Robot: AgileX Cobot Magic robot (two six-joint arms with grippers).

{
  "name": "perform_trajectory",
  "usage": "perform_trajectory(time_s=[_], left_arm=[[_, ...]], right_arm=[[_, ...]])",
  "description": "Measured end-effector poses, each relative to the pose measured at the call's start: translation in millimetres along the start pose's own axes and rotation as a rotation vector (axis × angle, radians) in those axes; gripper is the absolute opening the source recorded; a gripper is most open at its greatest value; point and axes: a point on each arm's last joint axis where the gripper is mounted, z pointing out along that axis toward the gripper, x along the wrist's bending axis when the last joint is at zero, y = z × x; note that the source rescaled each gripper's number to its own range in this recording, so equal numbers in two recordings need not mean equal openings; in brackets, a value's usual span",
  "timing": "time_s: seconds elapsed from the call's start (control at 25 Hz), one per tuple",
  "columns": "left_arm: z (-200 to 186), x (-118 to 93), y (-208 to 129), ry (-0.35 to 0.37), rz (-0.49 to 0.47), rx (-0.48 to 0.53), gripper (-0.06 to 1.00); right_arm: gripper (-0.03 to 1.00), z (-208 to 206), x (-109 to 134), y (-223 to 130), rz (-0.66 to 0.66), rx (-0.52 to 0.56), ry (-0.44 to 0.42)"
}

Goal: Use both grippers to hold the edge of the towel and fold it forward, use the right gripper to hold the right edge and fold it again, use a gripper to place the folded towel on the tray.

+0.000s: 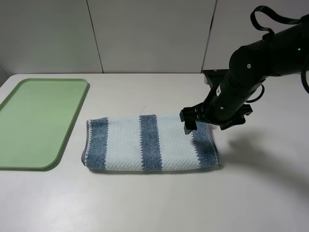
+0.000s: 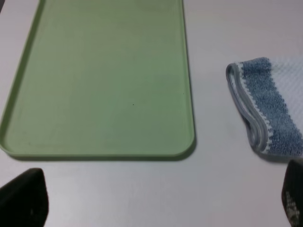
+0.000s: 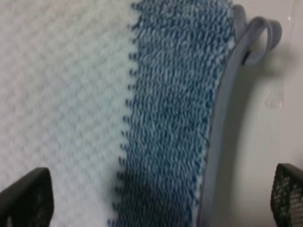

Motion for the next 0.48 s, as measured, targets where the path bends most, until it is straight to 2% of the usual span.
perform_trajectory(time_s=[0.24,0.48], left_arm=[[0,0,0,0.000,0.000,0.000,0.99],[0,0,0,0.000,0.000,0.000,0.99]], right_arm=[[1.00,25,-3,15,0.014,0.044,-0.033],[1.00,37,-13,12,0.030,0.103,-0.067]])
